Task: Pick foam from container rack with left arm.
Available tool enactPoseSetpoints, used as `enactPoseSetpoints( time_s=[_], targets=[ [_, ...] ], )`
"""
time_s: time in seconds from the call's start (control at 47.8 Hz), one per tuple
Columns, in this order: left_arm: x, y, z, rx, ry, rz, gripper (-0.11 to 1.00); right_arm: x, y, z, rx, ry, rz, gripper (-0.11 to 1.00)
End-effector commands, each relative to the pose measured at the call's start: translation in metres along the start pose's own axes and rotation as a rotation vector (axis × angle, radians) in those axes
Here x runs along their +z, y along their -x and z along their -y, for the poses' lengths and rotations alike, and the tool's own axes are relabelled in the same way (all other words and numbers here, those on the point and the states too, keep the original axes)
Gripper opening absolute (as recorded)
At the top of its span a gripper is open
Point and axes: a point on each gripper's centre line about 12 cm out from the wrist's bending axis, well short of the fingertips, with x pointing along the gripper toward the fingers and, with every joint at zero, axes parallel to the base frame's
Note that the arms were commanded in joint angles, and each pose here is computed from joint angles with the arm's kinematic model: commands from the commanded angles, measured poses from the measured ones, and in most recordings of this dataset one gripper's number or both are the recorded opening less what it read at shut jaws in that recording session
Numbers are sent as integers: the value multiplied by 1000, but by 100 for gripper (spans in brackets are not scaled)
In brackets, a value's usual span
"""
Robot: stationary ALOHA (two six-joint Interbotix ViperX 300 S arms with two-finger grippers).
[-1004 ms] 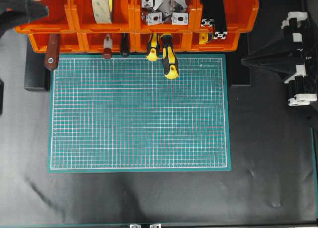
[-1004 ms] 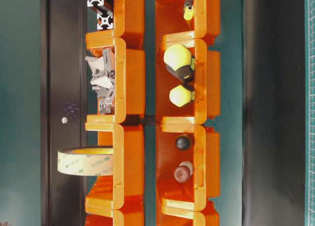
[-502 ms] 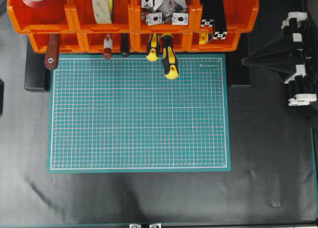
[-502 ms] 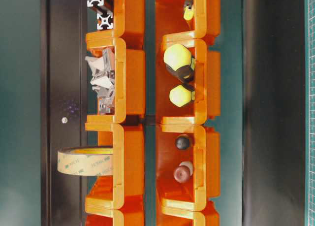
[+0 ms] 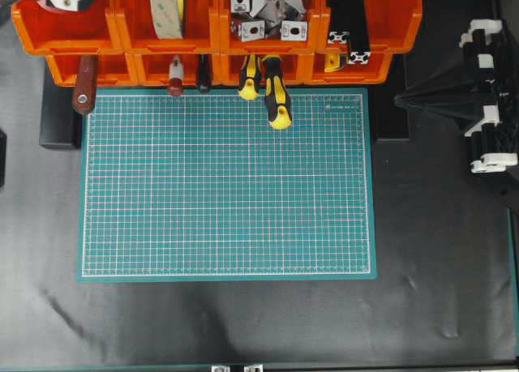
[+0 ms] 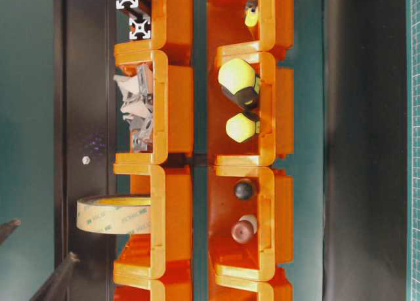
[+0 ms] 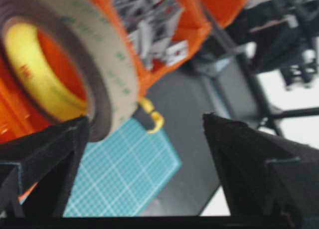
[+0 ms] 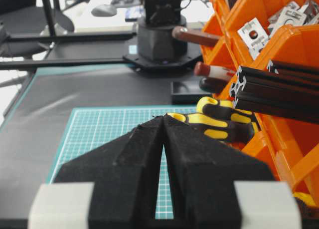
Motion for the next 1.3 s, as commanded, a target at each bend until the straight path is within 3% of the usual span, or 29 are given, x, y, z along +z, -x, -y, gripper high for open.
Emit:
enactPoseSetpoints(
  time_s=[0.0, 0.502, 0.983, 1.276],
  targets=[
    [8, 8, 6, -22, 8, 27, 89, 14, -2, -1, 5, -3, 41, 0],
    [9, -28, -7, 45, 31, 9, 90, 16, 0, -7, 34, 0, 51, 0],
    [12, -52, -12, 8, 38, 47, 90, 16, 1, -9, 47, -1, 54, 0],
    [12, -46, -15, -53, 47, 95, 87, 16, 1, -11, 54, -1, 56, 0]
  ],
)
